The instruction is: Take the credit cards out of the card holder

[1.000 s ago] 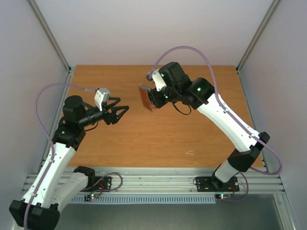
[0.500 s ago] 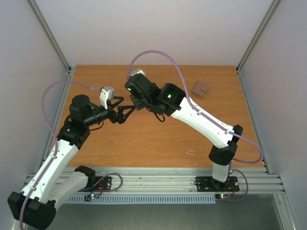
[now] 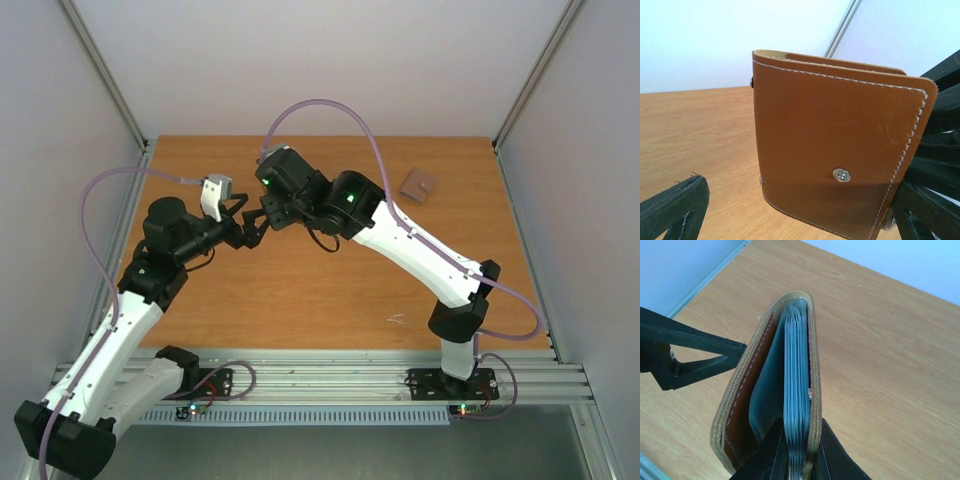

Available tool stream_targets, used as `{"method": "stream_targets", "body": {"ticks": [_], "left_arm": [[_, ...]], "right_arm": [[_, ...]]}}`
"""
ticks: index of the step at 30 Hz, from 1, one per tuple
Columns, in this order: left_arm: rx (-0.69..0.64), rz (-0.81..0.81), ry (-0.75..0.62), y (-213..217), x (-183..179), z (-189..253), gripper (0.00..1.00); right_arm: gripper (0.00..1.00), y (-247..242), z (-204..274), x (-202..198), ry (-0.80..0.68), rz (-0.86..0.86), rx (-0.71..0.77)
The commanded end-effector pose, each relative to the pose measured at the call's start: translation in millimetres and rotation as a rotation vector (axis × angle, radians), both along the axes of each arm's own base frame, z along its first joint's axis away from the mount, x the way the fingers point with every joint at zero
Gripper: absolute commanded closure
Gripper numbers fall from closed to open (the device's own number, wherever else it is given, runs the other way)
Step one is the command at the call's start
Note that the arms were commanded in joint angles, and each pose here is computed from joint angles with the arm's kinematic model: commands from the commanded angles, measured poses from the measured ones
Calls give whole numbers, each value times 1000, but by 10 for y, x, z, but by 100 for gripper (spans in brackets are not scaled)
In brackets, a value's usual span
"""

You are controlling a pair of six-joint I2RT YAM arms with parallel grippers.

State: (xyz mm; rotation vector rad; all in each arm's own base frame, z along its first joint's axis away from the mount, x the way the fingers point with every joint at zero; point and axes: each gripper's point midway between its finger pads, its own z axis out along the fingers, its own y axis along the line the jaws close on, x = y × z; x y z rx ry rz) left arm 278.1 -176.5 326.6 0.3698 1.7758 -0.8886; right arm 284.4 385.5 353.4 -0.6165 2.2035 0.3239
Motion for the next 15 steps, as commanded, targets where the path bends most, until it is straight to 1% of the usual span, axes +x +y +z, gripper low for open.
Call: {"method": "stream_targets", "body": {"ticks": [1, 3, 7, 10, 12, 15], "left_arm": [[31, 123, -81, 160, 139, 205, 1], [69, 163, -74, 226, 176, 142, 1], [201, 330, -2, 532, 284, -152, 1], [267, 364, 26, 660, 256, -265, 1], [259, 350, 32, 662, 216, -250, 1], [202, 290, 36, 589, 149, -192, 1]], "right_arm": [[99, 122, 137, -102, 16, 26, 71], [99, 123, 148, -108, 18, 30, 75], [99, 46, 268, -122, -7, 33, 83], [99, -102, 346, -89, -30, 11, 70], [99, -149, 362, -87, -19, 36, 72], [99, -167, 348, -104, 17, 92, 89]]}}
